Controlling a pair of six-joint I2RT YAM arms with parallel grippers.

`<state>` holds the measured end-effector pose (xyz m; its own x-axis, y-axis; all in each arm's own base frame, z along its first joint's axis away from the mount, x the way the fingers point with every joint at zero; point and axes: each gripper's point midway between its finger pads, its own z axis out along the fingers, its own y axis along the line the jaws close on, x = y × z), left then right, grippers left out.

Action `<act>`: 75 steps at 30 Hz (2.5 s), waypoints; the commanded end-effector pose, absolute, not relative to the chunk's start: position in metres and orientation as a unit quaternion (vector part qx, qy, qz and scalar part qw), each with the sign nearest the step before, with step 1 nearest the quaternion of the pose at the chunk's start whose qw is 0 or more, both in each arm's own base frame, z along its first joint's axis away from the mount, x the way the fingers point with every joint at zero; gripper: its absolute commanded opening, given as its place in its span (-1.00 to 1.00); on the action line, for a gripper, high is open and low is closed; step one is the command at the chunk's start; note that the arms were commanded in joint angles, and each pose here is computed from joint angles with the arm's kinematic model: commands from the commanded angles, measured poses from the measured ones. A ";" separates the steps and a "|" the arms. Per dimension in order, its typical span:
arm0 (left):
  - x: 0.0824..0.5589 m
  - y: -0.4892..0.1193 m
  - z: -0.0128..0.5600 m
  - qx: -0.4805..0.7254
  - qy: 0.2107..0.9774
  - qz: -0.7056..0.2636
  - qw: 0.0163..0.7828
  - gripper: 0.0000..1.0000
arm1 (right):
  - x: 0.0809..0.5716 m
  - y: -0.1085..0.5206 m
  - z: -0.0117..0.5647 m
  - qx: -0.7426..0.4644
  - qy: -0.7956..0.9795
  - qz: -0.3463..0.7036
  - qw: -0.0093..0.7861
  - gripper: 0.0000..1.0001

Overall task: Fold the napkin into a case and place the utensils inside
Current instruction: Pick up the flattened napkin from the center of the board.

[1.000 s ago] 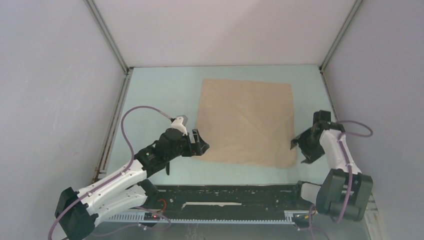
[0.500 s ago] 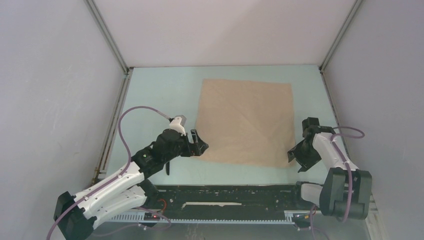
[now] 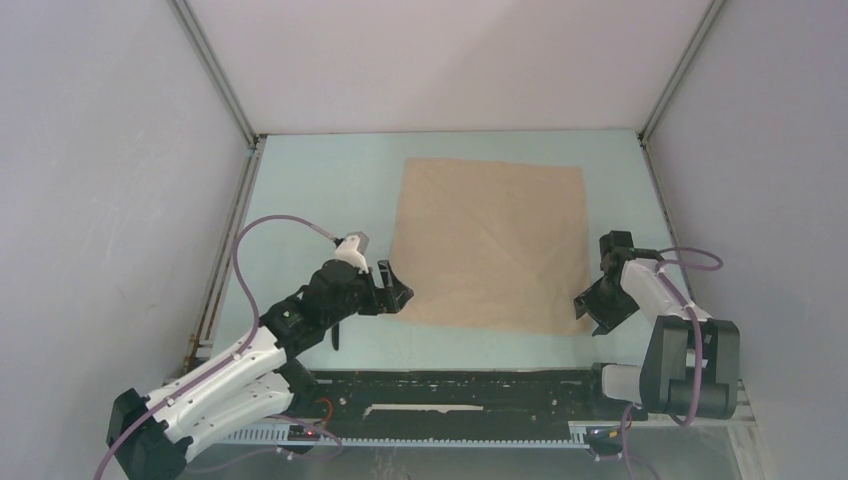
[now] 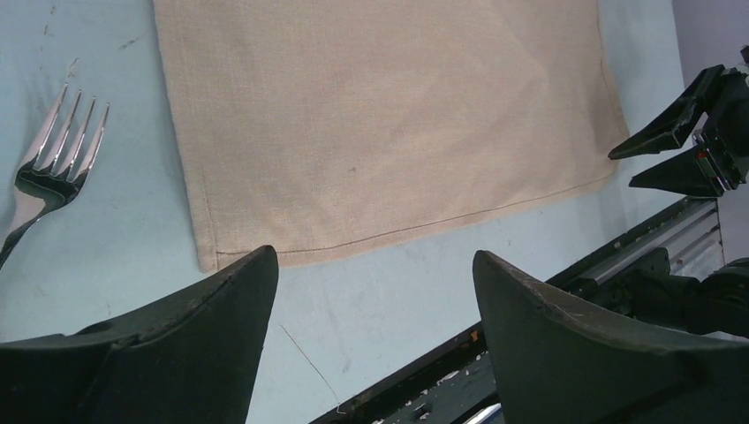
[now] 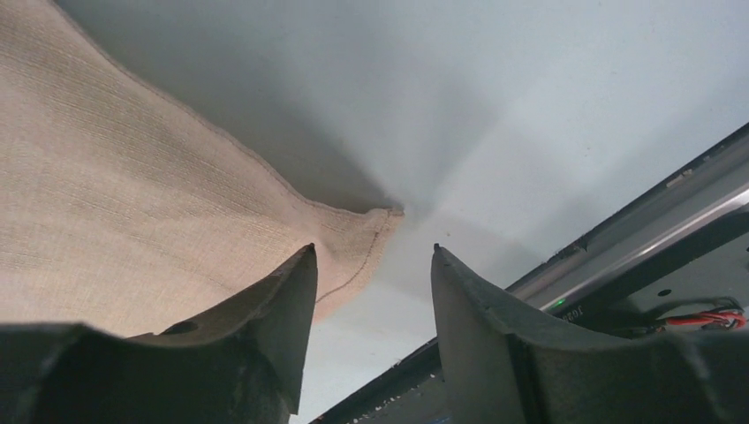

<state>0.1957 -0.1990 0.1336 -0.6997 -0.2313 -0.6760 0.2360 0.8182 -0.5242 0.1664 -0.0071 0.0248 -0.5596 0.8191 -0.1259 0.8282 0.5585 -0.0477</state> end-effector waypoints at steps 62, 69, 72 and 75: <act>0.216 -0.170 0.026 -0.362 0.922 0.016 0.133 0.23 | 0.163 0.010 -0.005 0.474 0.874 0.020 0.104 -1.00; 0.210 -0.164 0.009 -0.370 0.920 0.031 0.124 0.18 | 0.161 0.010 -0.004 0.476 0.873 0.020 0.103 -1.00; 0.211 -0.163 -0.001 -0.371 0.921 0.037 0.116 0.14 | 0.160 0.008 -0.003 0.477 0.872 0.016 0.106 -1.00; 0.211 -0.161 -0.009 -0.371 0.920 0.043 0.116 0.06 | 0.160 0.008 -0.002 0.478 0.872 0.016 0.107 -1.00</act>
<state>0.2075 -0.1679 0.0110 -0.7202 -0.6571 -0.2226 -0.6675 0.7438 -0.0360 0.1804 0.0131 0.0104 -0.5098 0.8408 -0.1821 0.8168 0.5395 0.2045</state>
